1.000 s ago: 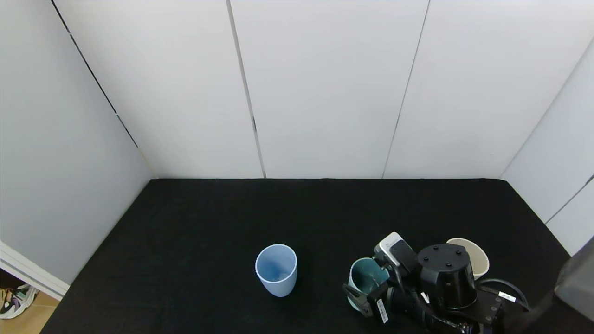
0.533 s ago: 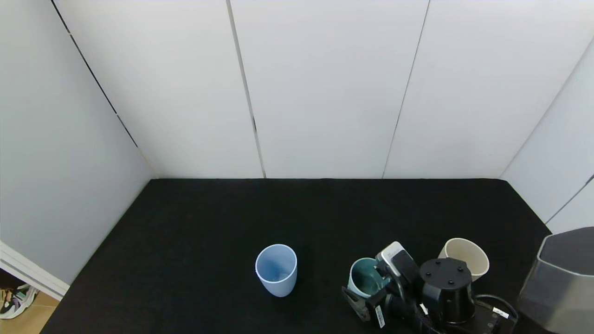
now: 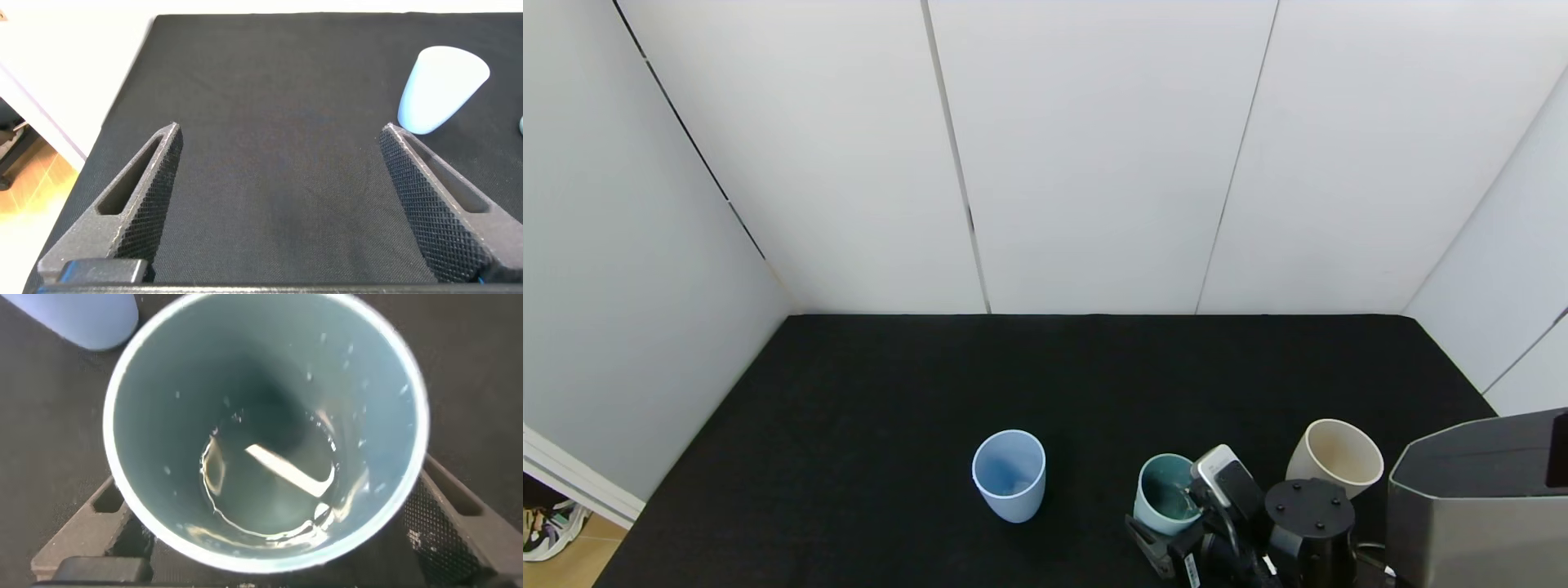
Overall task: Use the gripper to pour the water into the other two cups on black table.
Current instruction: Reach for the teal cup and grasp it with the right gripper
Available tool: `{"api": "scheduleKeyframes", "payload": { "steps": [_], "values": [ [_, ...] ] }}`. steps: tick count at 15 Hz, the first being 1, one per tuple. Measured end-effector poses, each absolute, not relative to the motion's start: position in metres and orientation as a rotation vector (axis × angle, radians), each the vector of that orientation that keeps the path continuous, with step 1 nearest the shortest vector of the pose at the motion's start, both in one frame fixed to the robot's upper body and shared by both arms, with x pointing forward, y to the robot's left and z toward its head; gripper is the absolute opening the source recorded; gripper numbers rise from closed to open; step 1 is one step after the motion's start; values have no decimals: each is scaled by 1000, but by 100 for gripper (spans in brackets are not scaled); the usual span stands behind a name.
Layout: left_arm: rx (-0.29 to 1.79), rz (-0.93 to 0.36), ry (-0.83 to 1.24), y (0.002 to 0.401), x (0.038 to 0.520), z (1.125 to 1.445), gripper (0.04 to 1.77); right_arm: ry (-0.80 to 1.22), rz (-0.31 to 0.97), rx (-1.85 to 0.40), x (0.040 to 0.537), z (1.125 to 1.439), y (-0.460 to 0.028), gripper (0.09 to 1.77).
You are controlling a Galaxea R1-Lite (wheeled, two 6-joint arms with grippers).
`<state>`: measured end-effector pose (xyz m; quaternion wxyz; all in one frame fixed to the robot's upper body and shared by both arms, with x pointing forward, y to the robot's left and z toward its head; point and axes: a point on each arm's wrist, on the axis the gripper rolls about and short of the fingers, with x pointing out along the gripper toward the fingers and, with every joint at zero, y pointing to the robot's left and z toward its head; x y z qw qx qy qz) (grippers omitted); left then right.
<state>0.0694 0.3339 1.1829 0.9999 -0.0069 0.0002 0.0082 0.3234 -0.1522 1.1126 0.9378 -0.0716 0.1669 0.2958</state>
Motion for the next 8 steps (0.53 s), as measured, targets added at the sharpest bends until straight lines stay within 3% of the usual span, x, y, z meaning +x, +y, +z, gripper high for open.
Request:
{"api": "scheduleKeyframes", "payload": {
  "steps": [7,8],
  "values": [
    [-14,16,1,334,69,1183,172,345,598,-143,326,1111,-153,171],
    [-13,16,1,334,69,1183,172,339,598,-142,326,1112,-152,157]
  ]
}}
